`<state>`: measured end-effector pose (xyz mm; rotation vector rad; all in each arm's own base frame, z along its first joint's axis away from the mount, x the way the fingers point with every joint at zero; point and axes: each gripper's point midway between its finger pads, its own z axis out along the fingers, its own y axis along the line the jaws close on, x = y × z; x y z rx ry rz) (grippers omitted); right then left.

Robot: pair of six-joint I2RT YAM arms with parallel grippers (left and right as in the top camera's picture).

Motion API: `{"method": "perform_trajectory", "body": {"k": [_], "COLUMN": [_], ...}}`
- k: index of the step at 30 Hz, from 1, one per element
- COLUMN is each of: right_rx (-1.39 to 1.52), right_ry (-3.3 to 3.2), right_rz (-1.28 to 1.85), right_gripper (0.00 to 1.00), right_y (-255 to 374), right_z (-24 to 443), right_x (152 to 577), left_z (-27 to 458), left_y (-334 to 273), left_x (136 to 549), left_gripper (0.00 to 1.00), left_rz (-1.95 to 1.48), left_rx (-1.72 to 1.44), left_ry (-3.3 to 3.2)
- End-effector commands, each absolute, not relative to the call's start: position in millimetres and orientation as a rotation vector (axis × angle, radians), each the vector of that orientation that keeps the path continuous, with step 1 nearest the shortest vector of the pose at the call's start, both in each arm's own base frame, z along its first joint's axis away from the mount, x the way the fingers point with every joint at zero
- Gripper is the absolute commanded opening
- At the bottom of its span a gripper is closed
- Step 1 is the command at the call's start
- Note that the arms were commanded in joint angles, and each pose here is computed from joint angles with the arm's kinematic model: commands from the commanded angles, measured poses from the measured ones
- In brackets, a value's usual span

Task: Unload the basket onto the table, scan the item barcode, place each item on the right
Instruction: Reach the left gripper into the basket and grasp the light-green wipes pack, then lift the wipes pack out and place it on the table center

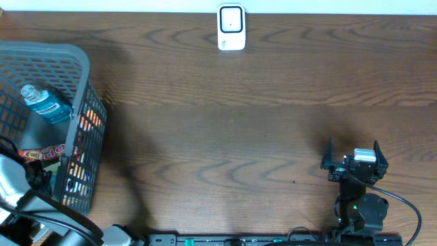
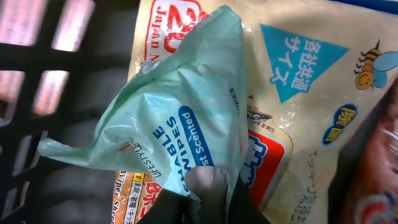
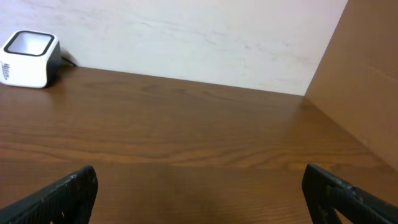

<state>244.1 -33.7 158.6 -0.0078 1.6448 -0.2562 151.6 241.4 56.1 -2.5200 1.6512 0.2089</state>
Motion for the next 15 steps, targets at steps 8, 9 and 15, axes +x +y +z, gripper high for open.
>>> {"method": "perform_trajectory", "body": {"k": [8, 9, 15], "right_rx": [-0.002, -0.003, -0.003], "right_ry": [1.646, 1.646, 1.646], "right_rz": [-0.272, -0.272, -0.272], "right_gripper": [0.99, 0.99, 0.99], "right_y": [-36.4, -36.4, -36.4], "right_z": [158.3, 158.3, 158.3], "right_x": [243.5, 243.5, 243.5], "left_z": [183.8, 200.8, 313.2], "left_y": [240.8, 239.6, 198.6], "left_x": [226.0, 226.8, 250.9], "left_gripper": [0.07, 0.07, 0.07], "left_rz": [-0.26, -0.263, -0.453], "left_rx": [-2.031, -1.981, -1.457], "left_ry": [1.643, 1.617, 1.553]}}
